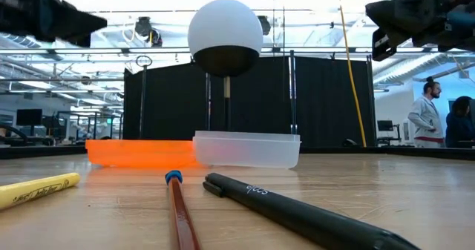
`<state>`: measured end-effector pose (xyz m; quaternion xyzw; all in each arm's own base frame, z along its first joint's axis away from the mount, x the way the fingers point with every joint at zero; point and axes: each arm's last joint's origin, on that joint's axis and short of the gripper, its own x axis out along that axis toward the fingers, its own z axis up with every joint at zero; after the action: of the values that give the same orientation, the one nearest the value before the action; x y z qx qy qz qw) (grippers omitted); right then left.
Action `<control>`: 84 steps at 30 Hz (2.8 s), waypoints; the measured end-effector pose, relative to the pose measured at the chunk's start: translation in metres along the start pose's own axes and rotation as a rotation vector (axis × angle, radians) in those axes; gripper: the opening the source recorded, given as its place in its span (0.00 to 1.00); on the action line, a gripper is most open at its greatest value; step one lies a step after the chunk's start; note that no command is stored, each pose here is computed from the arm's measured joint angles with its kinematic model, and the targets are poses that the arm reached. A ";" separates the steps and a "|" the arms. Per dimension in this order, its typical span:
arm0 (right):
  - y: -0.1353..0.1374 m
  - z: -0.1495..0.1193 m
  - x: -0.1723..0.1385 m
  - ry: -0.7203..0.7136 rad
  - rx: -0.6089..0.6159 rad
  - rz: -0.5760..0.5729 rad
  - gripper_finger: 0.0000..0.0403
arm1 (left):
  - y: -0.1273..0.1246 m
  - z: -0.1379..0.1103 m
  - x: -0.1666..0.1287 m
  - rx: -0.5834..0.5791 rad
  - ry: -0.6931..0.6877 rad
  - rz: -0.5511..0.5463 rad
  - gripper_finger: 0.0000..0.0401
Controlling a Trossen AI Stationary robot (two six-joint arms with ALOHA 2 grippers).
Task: Pick & place school supplies into a supply box
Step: Put the right black pen into the orange supply box
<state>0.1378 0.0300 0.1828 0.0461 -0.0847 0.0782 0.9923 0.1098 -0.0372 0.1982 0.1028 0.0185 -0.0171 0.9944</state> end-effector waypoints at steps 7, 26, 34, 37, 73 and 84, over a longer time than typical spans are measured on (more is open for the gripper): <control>0.000 0.000 0.000 -0.002 -0.041 -0.004 0.00 | -0.005 -0.029 -0.001 -0.016 -0.039 0.004 0.01; -0.005 -0.022 0.001 0.191 0.029 -0.138 0.00 | -0.007 -0.032 0.000 -0.047 -0.007 -0.025 0.01; -0.012 -0.016 0.001 0.084 0.139 -0.410 0.00 | -0.007 -0.032 0.000 -0.062 -0.010 -0.024 0.08; -0.011 -0.012 0.002 0.030 0.168 -0.401 0.00 | -0.007 -0.032 0.000 -0.062 -0.010 -0.023 0.11; 0.194 0.014 0.175 1.233 0.515 -0.882 0.00 | -0.007 -0.031 0.000 -0.231 -0.018 -0.027 0.12; 0.170 -0.011 0.141 1.224 0.525 -1.299 0.00 | -0.007 -0.030 0.000 -0.195 -0.020 -0.025 0.12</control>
<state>0.2497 0.2189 0.2096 0.2580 0.5164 -0.4653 0.6710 0.1083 -0.0374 0.1671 0.0048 0.0115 -0.0288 0.9995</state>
